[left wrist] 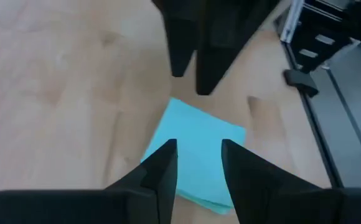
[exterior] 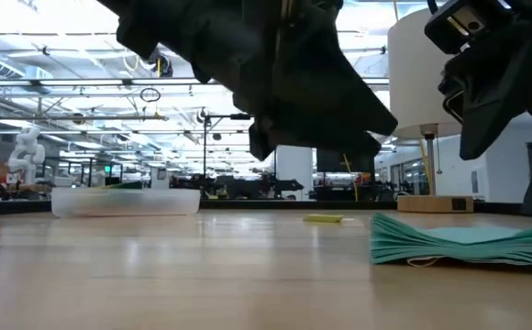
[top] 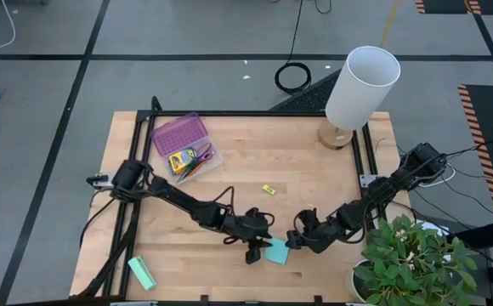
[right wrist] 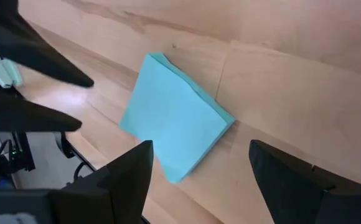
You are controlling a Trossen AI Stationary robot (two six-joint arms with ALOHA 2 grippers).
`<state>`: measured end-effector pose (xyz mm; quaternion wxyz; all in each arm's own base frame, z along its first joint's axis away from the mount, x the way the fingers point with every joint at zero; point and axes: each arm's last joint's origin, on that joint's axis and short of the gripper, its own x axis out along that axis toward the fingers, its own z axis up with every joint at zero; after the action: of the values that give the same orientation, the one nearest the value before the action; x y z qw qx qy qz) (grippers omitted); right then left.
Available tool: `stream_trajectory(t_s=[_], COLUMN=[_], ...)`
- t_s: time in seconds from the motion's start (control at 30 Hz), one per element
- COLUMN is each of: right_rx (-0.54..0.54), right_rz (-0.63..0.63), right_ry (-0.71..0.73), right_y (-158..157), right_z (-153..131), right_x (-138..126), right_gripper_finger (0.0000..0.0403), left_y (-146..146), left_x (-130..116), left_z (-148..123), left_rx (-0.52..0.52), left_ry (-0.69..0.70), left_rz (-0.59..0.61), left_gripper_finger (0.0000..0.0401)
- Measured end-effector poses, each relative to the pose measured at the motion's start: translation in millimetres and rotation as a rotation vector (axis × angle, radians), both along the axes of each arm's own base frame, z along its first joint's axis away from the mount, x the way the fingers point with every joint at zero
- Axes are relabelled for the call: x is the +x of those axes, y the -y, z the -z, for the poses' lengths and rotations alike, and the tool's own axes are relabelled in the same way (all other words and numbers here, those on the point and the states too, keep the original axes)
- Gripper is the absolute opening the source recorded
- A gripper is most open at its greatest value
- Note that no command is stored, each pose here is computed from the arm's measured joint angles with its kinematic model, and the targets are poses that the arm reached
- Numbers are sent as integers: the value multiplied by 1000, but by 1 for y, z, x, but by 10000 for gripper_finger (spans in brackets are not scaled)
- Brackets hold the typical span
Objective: Pack school essentials
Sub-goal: Put the blue sticky notes into the supply box
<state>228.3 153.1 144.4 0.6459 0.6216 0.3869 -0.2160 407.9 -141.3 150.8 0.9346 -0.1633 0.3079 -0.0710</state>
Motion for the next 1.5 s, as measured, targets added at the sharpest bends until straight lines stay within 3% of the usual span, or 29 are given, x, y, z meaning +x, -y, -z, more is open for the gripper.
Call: stream_trajectory(t_s=[0.13,0.47,1.03,1.5], right_rx=[6,20,-30,31], right_rz=[7,32,106,46], right_ry=[-2,-11,-44,-10], right_y=[0,0,7,-2], right_z=[0,0,10,28], right_x=[0,0,2,17], right_gripper_finger=[258,258,258,258], left_y=[7,1,-5,-5], left_x=[2,10,12,12], left_z=[5,54,72,72], left_rx=[26,75,57,59], left_ry=[47,-13,-50,-51], left_rz=[46,120,93,95], left_gripper_finger=[116,5,9,9])
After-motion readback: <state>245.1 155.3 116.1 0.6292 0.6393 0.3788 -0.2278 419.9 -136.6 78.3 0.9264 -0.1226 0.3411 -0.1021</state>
